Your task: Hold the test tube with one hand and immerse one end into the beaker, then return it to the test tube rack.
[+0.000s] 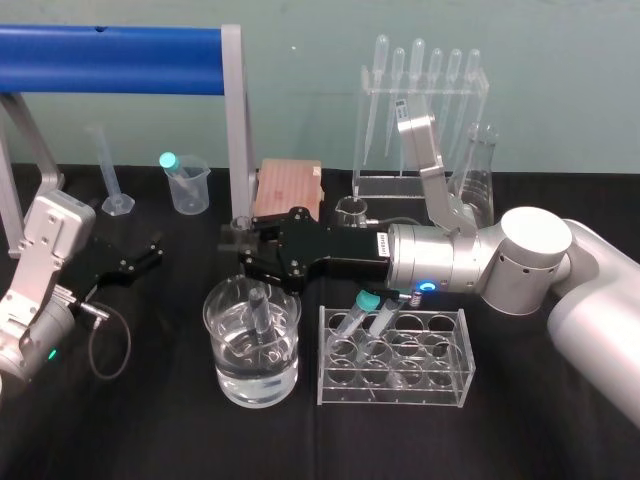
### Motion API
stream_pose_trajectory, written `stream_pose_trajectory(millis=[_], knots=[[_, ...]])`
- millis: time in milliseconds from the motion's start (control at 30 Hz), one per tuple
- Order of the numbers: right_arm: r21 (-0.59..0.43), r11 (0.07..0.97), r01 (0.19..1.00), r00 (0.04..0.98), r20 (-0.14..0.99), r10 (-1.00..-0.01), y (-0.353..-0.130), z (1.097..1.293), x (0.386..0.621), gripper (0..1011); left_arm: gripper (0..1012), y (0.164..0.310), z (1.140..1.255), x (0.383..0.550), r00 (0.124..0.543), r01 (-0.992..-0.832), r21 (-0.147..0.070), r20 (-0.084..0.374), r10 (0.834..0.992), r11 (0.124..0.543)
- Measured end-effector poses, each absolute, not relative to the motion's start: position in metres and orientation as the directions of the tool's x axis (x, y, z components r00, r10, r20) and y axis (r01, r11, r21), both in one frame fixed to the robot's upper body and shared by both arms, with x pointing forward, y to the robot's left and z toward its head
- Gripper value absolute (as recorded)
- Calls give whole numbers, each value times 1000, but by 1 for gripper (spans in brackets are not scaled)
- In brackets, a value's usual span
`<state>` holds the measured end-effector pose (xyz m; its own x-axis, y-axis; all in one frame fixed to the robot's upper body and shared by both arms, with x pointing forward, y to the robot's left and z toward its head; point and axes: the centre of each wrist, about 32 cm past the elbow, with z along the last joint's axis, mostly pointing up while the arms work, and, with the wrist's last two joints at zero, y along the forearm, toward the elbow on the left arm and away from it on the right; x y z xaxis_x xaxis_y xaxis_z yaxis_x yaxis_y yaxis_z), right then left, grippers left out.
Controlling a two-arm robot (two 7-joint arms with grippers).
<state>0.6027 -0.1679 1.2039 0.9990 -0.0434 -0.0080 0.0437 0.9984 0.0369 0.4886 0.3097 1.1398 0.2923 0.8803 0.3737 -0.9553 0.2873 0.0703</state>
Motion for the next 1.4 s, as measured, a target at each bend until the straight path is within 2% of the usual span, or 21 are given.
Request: stream_pose_trajectory(millis=[1400], knots=[[38,998,45,999,-8,-44,-168,1204,603,228,1000,310,1140,489,292,-955,70,374,880,287]])
